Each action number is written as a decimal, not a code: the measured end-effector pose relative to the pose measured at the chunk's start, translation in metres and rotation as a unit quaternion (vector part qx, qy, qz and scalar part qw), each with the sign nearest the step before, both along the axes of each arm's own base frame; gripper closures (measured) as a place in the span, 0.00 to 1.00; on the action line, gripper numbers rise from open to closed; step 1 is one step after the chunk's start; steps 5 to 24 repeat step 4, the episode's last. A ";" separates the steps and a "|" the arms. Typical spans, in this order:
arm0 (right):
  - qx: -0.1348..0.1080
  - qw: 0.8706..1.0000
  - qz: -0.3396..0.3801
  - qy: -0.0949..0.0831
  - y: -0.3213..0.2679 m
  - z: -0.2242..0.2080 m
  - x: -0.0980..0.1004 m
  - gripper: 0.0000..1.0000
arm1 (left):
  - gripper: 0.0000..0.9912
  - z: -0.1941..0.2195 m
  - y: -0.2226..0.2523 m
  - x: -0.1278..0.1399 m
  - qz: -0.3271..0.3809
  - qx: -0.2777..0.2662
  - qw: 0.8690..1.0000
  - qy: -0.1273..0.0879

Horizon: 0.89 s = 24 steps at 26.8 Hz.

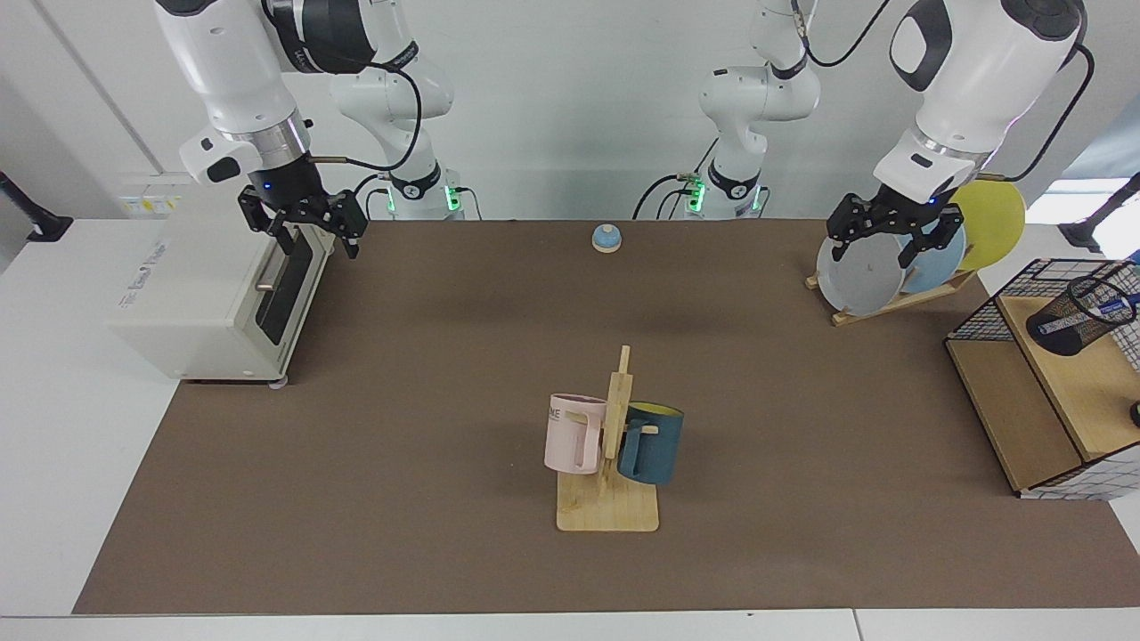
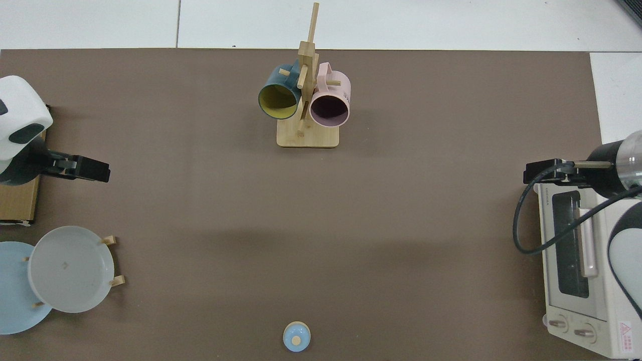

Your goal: Put markers into pen holder

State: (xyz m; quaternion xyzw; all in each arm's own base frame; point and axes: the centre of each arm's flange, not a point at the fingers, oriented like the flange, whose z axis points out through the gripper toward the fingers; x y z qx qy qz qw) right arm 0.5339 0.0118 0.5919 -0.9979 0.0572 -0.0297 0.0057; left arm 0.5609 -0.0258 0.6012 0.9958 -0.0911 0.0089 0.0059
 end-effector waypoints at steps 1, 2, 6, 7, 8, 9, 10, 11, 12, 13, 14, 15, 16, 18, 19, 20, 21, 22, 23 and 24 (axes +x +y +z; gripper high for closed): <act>0.000 1.000 0.000 0.000 0.000 0.000 0.000 0.00 | 0.00 0.000 0.000 0.000 0.000 0.000 1.000 0.000; 0.000 1.000 0.000 0.000 0.000 0.000 0.000 0.00 | 0.00 0.000 0.000 0.000 0.000 0.000 1.000 0.000; 0.000 1.000 0.000 0.000 0.000 0.000 0.000 0.00 | 0.00 0.000 0.000 0.000 0.000 0.000 1.000 -0.001; 0.000 1.000 0.000 0.000 0.000 0.000 0.000 0.00 | 0.00 0.000 0.000 0.000 0.000 0.000 1.000 -0.001; 0.000 1.000 0.000 0.000 0.000 0.000 0.000 0.00 | 0.00 0.000 0.000 0.000 0.000 0.000 1.000 -0.001; 0.000 1.000 0.000 0.000 0.000 0.000 0.000 0.00 | 0.00 0.000 0.000 0.000 0.000 0.000 1.000 -0.001; 0.000 1.000 0.000 0.000 0.000 0.000 0.000 0.00 | 0.00 0.000 0.000 0.000 0.000 0.000 1.000 -0.001; 0.000 1.000 0.000 0.000 0.000 0.000 0.000 0.00 | 0.00 0.000 0.000 0.000 0.000 0.000 1.000 -0.001; 0.000 1.000 0.000 0.000 0.000 0.000 0.000 0.00 | 0.00 0.000 0.000 0.000 0.000 0.000 1.000 -0.001; 0.000 1.000 0.000 0.000 0.000 0.000 0.000 0.00 | 0.00 0.000 0.000 0.000 0.000 0.000 1.000 -0.001; 0.000 1.000 0.000 0.000 0.000 0.000 0.000 0.00 | 0.00 0.000 0.000 0.000 0.000 0.000 1.000 -0.001; 0.000 1.000 0.000 0.000 0.000 0.000 0.000 0.00 | 0.00 0.000 0.000 0.000 0.000 0.000 1.000 -0.001; 0.000 1.000 0.000 0.000 0.000 0.000 0.000 0.00 | 0.00 0.000 0.000 0.000 0.000 0.000 1.000 -0.001; 0.000 1.000 0.000 0.000 0.000 0.000 0.000 0.00 | 0.00 0.000 0.000 0.000 0.000 0.000 1.000 -0.001; 0.000 1.000 0.000 0.000 0.000 0.000 0.000 0.00 | 0.00 0.000 0.000 0.000 0.000 0.000 1.000 -0.001; 0.000 1.000 0.000 0.000 0.000 0.000 0.000 0.00 | 0.00 0.000 0.000 0.000 0.000 0.000 1.000 -0.001; 0.000 1.000 0.000 0.000 0.000 0.000 0.000 0.00 | 0.00 0.000 0.000 0.000 0.000 0.000 1.000 -0.001; 0.000 1.000 0.000 0.000 0.000 0.000 0.000 0.00 | 0.00 0.000 0.000 0.000 0.000 0.000 1.000 -0.001; 0.000 1.000 0.000 0.000 0.000 0.000 0.000 0.00 | 0.00 0.000 0.000 0.000 0.000 0.000 1.000 -0.001; 0.000 1.000 0.000 0.000 0.000 0.000 0.000 0.00 | 0.00 0.000 0.000 0.000 0.000 0.000 1.000 -0.001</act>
